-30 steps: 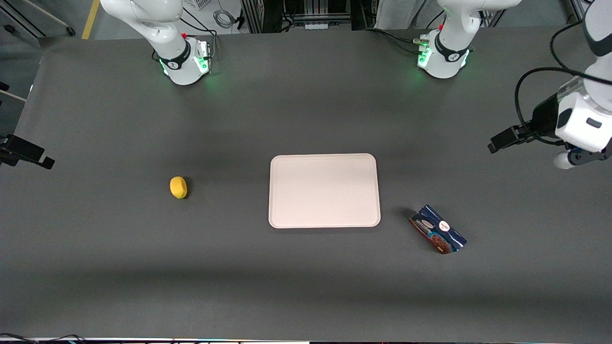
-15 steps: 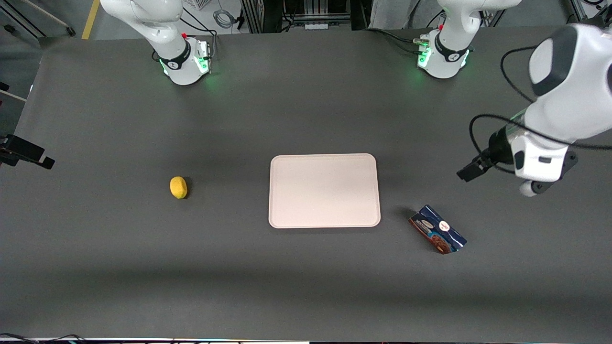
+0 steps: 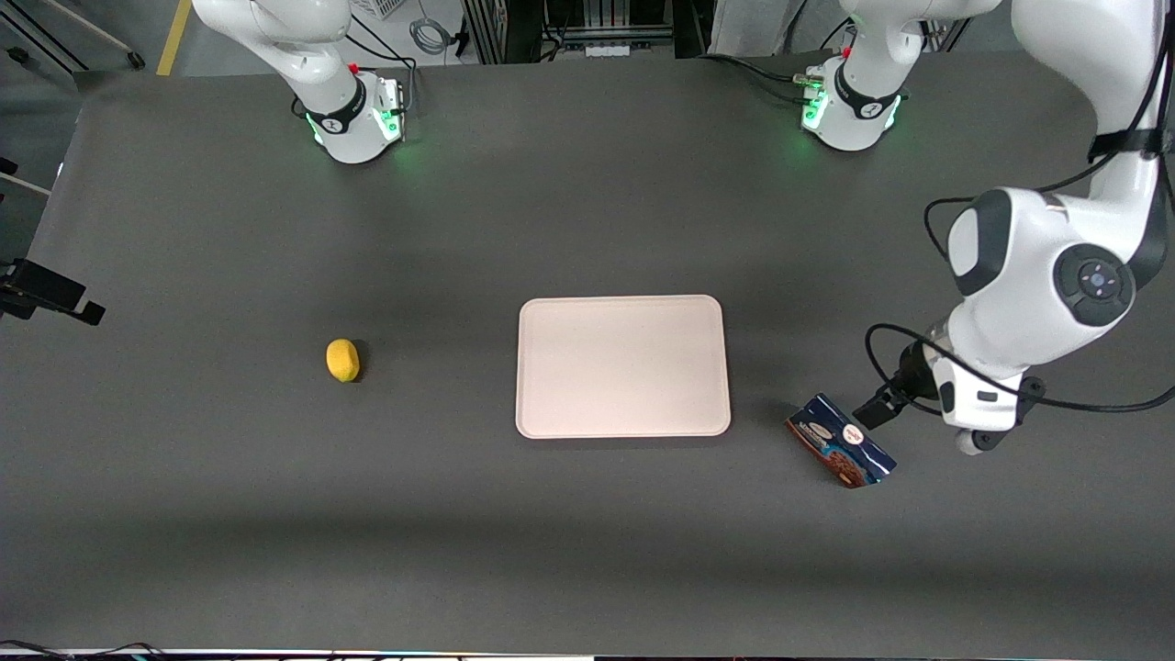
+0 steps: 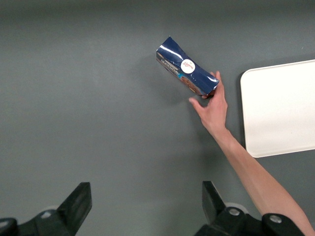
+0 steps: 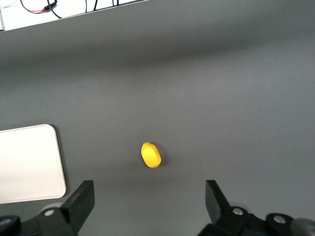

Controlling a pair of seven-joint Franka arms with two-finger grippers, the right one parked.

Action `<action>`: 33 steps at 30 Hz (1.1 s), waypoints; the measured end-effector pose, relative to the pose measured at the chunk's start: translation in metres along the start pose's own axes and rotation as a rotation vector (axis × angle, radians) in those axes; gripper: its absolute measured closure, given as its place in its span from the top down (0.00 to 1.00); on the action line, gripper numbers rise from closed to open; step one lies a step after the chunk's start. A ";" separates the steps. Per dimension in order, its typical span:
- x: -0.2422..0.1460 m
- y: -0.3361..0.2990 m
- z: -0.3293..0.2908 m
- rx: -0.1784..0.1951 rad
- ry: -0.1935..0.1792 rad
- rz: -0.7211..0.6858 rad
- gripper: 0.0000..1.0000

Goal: Place cookie box on tray

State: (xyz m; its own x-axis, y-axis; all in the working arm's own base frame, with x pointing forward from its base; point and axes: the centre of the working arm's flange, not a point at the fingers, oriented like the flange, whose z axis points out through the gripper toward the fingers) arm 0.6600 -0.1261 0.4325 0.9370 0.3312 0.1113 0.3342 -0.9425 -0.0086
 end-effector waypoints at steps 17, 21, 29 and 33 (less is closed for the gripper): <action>-0.002 -0.025 -0.153 -0.009 -0.070 0.168 0.19; -0.007 -0.013 -0.146 -0.035 -0.095 0.196 0.19; -0.056 0.065 -0.146 -0.119 -0.144 0.261 0.19; -0.082 0.103 -0.145 -0.149 -0.145 0.271 0.19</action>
State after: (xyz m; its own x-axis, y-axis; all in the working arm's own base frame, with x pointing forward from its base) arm 0.6027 -0.2573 0.5669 0.9980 0.0604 -0.0181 0.0622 -0.9899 0.1278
